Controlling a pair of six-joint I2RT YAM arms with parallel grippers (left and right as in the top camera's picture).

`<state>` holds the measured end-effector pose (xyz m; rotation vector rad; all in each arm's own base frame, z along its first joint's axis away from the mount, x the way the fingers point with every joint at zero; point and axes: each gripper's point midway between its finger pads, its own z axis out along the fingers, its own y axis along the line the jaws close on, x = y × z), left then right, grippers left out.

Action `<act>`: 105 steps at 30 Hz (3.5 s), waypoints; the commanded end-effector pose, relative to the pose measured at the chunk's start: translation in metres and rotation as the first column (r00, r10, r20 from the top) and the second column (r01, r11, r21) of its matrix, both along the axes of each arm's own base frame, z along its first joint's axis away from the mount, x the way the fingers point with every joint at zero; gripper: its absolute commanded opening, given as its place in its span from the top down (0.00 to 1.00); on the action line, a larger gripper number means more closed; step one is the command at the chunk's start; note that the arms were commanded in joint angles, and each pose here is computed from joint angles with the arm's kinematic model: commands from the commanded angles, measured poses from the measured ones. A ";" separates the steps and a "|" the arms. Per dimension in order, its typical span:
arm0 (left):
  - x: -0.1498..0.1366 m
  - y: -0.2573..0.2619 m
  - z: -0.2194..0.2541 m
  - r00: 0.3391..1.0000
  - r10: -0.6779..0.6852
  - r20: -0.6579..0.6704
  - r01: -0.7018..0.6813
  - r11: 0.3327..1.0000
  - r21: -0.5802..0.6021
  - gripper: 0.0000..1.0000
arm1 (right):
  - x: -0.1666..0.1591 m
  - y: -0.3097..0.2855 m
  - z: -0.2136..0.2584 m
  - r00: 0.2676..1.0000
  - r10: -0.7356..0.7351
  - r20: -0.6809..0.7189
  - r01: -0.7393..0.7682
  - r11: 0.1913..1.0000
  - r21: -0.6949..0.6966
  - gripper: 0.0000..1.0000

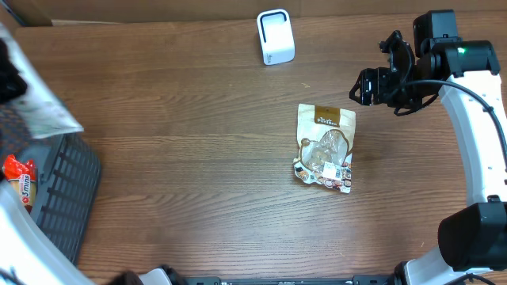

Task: Scan the item barcode
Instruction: 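Reach into the basket and grasp the white-and-gold tube with left gripper, then place the white tube on the table left of the bag, then move the left gripper back toward the basket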

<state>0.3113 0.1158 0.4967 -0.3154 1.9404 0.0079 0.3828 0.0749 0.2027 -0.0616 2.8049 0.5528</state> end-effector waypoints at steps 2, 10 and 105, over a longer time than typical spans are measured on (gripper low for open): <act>-0.005 -0.066 0.002 0.980 -0.201 -0.002 0.201 0.979 -0.044 0.96 | 0.000 0.001 0.004 1.000 0.004 0.012 -0.004 1.000 0.001 0.17; 0.011 -0.157 -0.110 0.837 -0.419 -0.353 0.332 0.900 -0.281 0.96 | 0.000 0.001 0.004 1.000 0.005 0.011 -0.005 1.000 0.000 0.16; -0.095 0.124 -0.174 0.705 0.432 -0.563 -0.647 0.718 -0.259 0.48 | -0.012 0.001 -0.010 0.998 0.008 -0.067 -0.008 1.000 -0.002 0.13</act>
